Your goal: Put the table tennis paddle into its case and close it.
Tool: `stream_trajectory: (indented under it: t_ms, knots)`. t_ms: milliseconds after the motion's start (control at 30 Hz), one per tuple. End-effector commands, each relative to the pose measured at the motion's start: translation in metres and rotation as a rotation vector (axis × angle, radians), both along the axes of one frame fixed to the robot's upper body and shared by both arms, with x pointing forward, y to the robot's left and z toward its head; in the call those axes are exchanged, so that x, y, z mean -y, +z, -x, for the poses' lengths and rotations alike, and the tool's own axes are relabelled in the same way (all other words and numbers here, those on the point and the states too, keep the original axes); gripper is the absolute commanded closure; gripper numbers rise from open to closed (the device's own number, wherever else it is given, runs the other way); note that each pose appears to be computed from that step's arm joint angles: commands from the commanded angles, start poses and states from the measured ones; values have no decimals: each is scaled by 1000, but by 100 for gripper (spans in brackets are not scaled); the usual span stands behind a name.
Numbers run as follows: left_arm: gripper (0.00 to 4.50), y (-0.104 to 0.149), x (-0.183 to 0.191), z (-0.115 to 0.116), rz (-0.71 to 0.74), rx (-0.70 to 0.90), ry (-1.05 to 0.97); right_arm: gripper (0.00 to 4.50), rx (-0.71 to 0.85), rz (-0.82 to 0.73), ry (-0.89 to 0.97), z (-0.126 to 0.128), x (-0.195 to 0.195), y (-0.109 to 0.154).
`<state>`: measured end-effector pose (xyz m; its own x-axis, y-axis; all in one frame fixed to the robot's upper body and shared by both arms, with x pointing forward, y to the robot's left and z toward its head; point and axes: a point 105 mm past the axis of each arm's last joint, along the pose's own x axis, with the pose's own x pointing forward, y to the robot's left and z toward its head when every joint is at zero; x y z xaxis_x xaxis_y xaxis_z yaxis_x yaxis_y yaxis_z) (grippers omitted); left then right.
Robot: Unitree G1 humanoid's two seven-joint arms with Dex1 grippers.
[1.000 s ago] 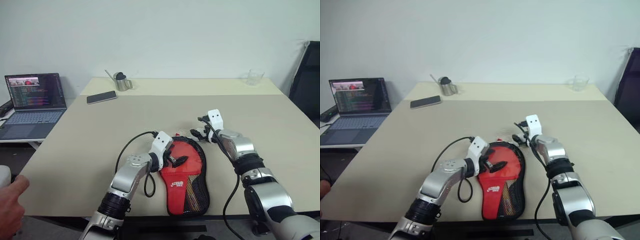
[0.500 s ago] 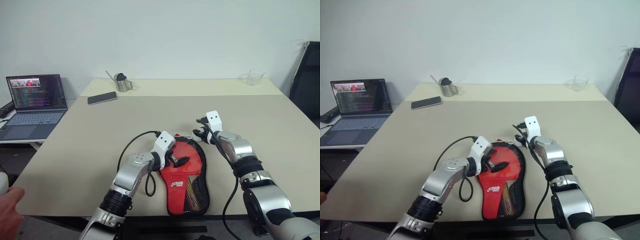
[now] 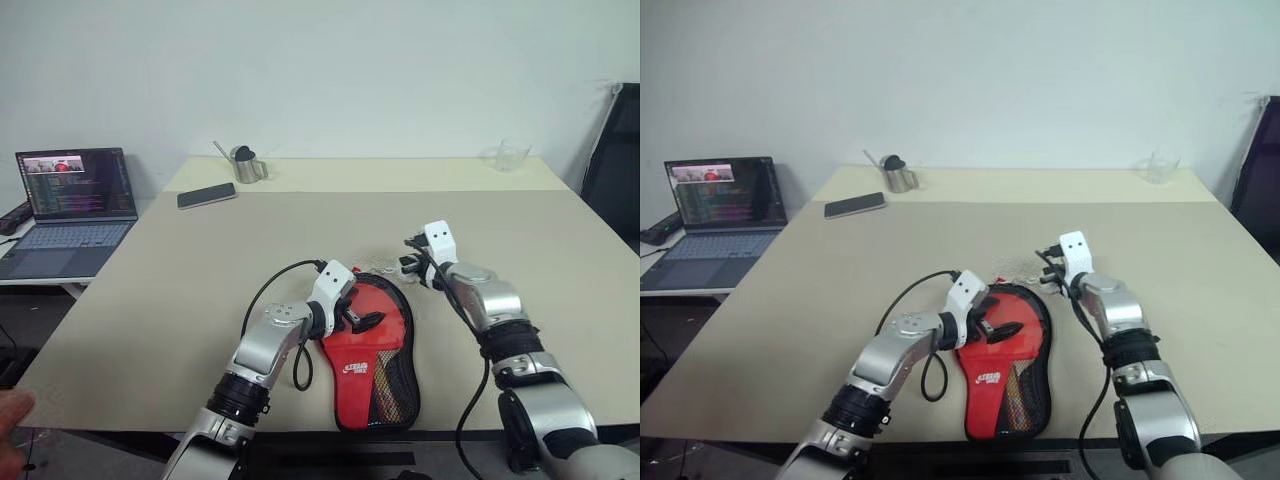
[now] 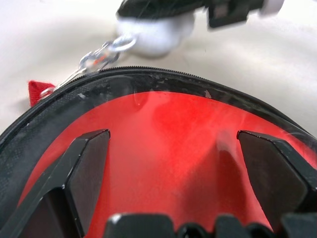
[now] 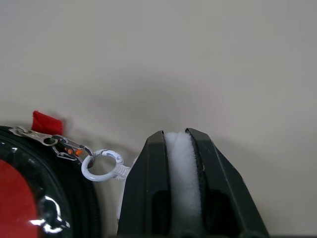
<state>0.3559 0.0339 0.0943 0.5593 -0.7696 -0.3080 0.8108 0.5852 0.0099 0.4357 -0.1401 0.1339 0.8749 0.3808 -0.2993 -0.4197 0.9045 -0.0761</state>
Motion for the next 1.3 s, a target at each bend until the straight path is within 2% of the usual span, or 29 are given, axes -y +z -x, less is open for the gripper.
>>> stream_trajectory:
  t_ms: [33, 300, 633, 867, 1300]
  knots:
    - [0, -3, -4, -3, -14, -8, -2, 429, 48, 52, -12, 7, 25, 19]
    - [0, -7, 1, -5, -31, -22, -35, 429, -15, 165, 37, 42, 64, 20]
    - [0, -14, 13, -7, -69, -37, -89, 429, -125, 326, 343, 111, 80, 10]
    - [0, -19, 20, -11, -108, -43, -107, 429, -229, 406, 633, 166, 74, 0]
    - [0, -27, 32, -11, -146, -54, -166, 430, -408, 308, 1048, 262, 27, -24]
